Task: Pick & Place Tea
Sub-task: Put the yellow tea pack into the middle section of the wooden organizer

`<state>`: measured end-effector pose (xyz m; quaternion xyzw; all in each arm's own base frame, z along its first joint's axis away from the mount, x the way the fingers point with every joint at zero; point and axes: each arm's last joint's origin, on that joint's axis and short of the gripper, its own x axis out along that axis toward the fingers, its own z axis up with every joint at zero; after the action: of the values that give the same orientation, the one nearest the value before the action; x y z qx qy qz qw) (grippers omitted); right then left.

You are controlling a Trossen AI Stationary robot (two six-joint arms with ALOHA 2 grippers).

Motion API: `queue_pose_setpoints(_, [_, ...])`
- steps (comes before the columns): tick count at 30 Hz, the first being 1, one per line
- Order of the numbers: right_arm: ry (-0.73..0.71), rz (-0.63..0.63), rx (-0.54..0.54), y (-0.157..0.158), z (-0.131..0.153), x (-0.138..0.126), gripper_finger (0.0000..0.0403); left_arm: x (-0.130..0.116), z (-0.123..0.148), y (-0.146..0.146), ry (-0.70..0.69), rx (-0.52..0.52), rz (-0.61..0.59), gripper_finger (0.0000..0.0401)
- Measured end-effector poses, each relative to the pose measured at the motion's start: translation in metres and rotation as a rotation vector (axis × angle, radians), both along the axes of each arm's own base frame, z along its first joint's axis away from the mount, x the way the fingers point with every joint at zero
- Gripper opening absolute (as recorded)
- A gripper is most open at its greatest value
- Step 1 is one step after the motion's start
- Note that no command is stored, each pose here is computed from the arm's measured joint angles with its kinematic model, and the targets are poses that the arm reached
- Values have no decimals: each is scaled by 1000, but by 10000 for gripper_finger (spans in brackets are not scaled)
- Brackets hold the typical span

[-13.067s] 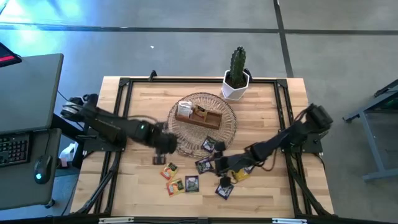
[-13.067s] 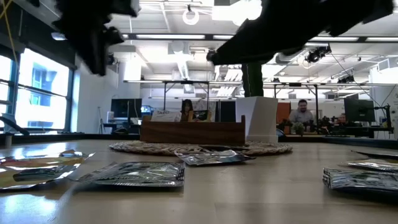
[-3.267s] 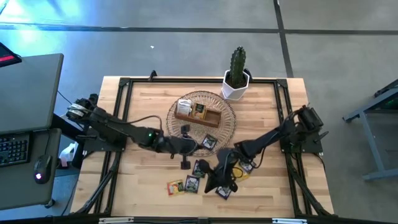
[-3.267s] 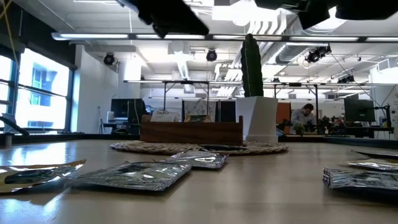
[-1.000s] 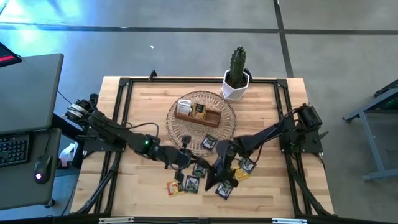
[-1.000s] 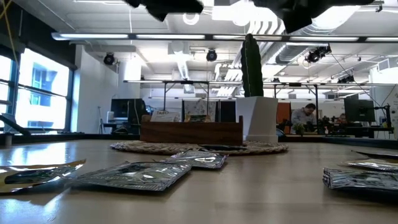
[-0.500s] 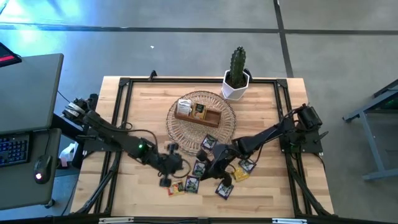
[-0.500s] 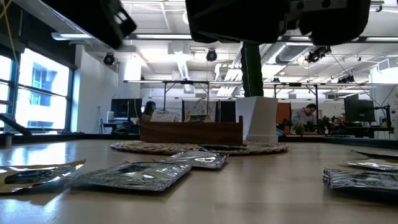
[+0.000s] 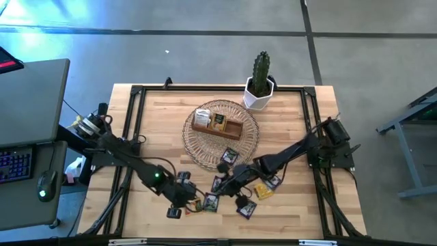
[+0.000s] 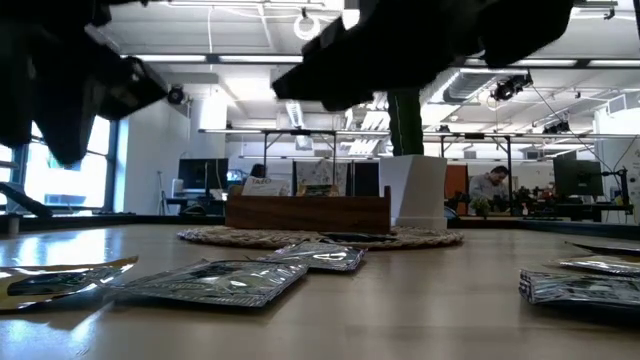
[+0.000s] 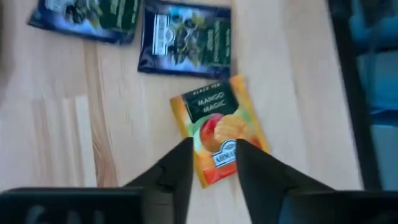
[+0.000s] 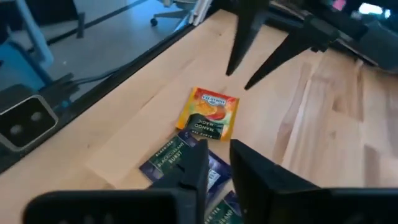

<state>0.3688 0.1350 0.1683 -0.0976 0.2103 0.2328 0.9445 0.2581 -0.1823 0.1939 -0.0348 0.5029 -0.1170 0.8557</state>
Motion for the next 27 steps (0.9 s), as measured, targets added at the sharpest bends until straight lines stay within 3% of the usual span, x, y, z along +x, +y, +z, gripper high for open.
queue_pose_setpoints(6, [19,-47,30,10,-25,5,128,7,-26,-3,47,78,15,174])
queue_pose_setpoints(10, [-22,-16,54,18,-22,4,148,9,-39,-4,59,143,-11,190])
queue_pose_setpoints(14, [-66,-2,103,24,-16,4,149,10,-40,-3,37,184,-3,195])
queue_pose_setpoints(23, [-61,-7,92,22,-17,5,133,13,-41,-4,0,189,54,195])
queue_pose_setpoints(27, [-61,-8,92,21,-17,5,133,17,-39,-7,-54,198,-25,195])
